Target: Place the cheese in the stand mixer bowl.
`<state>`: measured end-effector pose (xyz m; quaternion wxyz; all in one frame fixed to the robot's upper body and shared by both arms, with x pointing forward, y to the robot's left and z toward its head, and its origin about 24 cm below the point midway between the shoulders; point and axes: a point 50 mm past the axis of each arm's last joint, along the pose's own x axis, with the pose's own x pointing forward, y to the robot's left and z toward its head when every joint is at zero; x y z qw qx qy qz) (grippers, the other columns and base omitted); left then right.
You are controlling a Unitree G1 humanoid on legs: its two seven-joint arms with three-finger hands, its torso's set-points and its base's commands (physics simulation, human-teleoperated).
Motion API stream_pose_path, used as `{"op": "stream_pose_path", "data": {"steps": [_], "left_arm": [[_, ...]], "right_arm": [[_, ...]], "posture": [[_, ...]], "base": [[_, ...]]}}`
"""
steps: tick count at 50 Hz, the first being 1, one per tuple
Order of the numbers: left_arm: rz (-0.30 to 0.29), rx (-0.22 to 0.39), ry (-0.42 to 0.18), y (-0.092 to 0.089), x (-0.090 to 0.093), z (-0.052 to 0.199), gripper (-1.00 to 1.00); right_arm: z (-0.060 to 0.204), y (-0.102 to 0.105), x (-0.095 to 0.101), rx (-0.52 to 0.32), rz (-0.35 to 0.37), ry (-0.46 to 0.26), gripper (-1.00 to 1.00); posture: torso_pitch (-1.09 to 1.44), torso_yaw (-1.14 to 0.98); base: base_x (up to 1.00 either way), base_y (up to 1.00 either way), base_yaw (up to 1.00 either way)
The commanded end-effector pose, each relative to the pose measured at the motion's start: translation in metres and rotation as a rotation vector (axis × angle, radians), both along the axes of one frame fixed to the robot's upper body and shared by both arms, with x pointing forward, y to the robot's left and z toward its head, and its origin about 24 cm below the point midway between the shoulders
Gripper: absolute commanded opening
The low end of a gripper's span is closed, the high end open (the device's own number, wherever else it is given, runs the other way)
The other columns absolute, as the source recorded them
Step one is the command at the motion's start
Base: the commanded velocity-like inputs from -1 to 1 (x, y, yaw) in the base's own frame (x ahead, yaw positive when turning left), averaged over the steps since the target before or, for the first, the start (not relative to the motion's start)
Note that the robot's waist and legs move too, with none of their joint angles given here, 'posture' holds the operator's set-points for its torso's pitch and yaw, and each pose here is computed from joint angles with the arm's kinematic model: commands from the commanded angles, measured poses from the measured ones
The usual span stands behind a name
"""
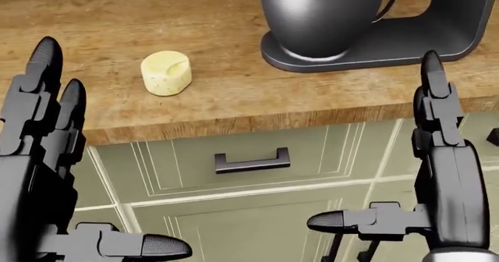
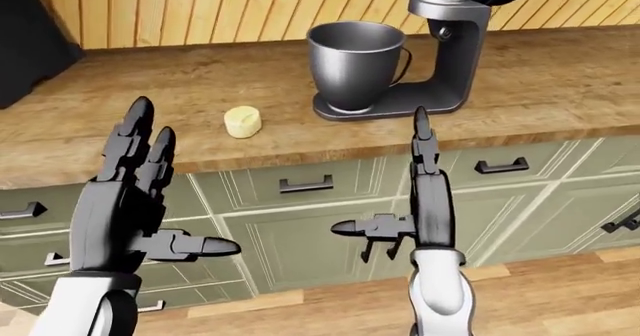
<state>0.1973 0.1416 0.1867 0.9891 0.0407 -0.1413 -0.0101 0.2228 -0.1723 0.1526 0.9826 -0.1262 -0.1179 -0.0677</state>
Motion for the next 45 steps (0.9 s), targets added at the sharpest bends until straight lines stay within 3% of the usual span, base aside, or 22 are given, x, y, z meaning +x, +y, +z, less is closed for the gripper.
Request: {"op": "stream_pose_path", "data": {"steps": [1,45], "left_arm": [[-0.015,-0.003,-0.066,-0.0023,-0.0039,0.0092,1.00],[-0.015,-0.004,-0.071,-0.0024,-0.0047,0.0114,1.00]], "right_arm": [[0.0129,-0.0002,-0.0028,-0.015,-0.003,-0.076,1.00],[0.0114,-0.0011,-0.0027,-0.011,-0.002,-0.073,1.00]], "posture": [[0.00,0.00],[0.00,0.00]], "base": [[0.19,0.00,0.00],[0.24,-0.05,0.00]]}}
